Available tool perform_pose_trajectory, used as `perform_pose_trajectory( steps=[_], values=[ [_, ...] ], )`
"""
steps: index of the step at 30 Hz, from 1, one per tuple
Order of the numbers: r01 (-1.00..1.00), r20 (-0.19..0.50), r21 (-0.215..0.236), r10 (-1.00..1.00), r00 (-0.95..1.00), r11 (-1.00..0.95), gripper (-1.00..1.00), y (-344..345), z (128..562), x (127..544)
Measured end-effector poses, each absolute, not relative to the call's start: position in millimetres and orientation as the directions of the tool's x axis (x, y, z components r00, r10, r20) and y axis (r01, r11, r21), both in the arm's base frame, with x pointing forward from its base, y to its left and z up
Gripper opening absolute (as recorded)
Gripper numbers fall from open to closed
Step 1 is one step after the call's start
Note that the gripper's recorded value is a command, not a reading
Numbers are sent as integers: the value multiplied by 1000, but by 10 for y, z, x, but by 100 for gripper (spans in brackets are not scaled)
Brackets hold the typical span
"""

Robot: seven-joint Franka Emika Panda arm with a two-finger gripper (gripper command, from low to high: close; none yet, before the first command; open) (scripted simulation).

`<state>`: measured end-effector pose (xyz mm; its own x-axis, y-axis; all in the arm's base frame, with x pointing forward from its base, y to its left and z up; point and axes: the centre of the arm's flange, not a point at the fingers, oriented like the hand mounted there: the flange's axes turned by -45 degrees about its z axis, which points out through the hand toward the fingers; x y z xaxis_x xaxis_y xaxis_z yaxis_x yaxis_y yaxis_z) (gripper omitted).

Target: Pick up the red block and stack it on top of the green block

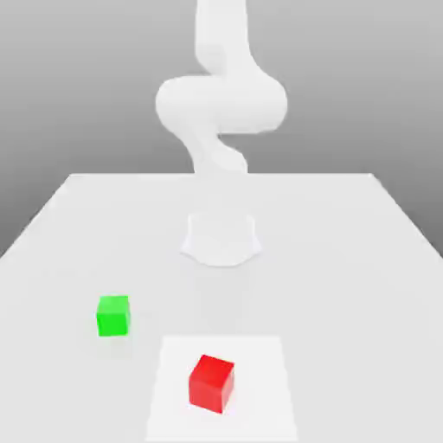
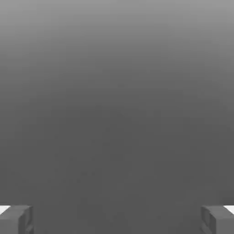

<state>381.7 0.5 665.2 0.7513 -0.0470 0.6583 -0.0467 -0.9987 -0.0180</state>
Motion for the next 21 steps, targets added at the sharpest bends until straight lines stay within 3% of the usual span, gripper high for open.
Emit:
perform_pose_trajectory(
  steps=[5,10,15,21],
  values=[
    [-123,525,-27,-119,843,-992,0,-25,5629,4361],
    [-197,382,-28,-192,904,-980,0,-80,4571,4634],
    [-269,229,-22,-266,936,-963,0,-129,3511,4653],
    [-353,39,-5,-353,935,-936,0,-146,2323,4363]
  ],
)
